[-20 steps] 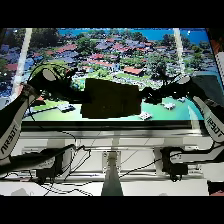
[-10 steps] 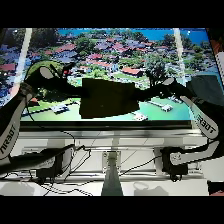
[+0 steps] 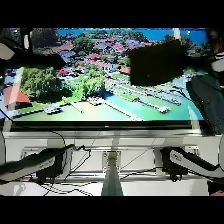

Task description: Fold the clothes and pants, and hang the long-sleeved shirts on hangers.

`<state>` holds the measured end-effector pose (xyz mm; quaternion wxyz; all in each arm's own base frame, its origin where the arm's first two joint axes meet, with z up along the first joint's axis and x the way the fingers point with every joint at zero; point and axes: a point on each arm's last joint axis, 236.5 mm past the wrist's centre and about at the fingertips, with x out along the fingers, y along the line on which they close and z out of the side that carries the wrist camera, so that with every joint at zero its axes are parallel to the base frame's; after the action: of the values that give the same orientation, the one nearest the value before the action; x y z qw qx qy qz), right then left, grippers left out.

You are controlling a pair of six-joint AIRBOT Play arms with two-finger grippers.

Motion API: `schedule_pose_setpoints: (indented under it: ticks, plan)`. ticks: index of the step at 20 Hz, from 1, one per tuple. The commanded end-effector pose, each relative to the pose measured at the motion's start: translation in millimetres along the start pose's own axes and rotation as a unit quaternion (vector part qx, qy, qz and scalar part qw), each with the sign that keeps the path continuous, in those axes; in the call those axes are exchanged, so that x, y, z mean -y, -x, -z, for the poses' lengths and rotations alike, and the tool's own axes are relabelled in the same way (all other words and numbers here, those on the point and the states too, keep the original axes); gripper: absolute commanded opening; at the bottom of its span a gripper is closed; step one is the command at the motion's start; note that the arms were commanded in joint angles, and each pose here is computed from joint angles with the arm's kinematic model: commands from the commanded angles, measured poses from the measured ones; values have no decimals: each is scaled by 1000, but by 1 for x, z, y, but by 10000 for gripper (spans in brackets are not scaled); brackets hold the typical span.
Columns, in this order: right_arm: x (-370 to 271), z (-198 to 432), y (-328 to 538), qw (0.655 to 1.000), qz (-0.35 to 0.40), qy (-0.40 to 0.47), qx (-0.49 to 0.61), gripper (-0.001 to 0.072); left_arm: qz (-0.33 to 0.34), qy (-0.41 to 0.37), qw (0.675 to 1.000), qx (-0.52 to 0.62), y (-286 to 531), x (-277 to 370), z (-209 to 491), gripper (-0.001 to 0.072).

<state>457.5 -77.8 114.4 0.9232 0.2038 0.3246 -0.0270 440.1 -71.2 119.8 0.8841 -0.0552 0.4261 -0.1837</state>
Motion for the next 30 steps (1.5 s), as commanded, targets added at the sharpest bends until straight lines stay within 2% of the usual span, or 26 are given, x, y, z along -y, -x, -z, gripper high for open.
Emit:
schedule_pose_setpoints:
  ticks: [1,3,6,9,10,12,13,14,16,17,18,20,22,25,28,30]
  plan:
    - [112,-31,82,982,131,-119,61,36,-16,-7,999,40,20,-4,-20,694]
    - [176,9,117,959,209,-189,7,36,-16,-6,999,38,19,-5,-19,694]
    - [249,89,188,885,340,-305,-86,36,-16,-6,999,38,19,-5,-20,694]
    - [280,138,238,831,394,-369,-131,53,-16,-6,999,38,19,-5,-19,694]
    - [285,143,245,823,396,-388,-124,164,-16,-6,999,38,19,-5,-20,694]
    - [291,140,246,824,394,-394,-104,580,-16,-6,999,38,19,-5,-19,694]
    - [292,135,243,828,394,-388,-96,674,-16,-6,999,38,19,-5,-20,694]
    - [290,131,239,833,390,-381,-94,678,-16,-6,999,38,19,-5,-19,694]
    - [280,115,219,853,371,-356,-87,652,-16,-6,999,38,19,-5,-19,694]
    - [268,104,203,873,352,-325,-91,547,-16,-6,999,38,19,-5,-19,694]
    - [252,94,184,893,331,-288,-99,480,-16,-6,999,38,19,-5,-19,694]
    - [206,75,141,935,278,-186,-122,295,-16,-6,999,38,19,-5,-19,694]
    - [143,68,98,962,218,-62,-152,39,-16,-6,999,38,19,-5,-19,694]
    - [58,65,56,973,159,66,-154,34,-16,-6,999,38,19,-5,-19,694]
    - [-14,69,33,977,100,128,-135,35,-16,-6,999,38,19,-5,-19,694]
    - [-39,77,29,975,79,155,-138,35,-16,-6,999,38,19,-5,-19,694]
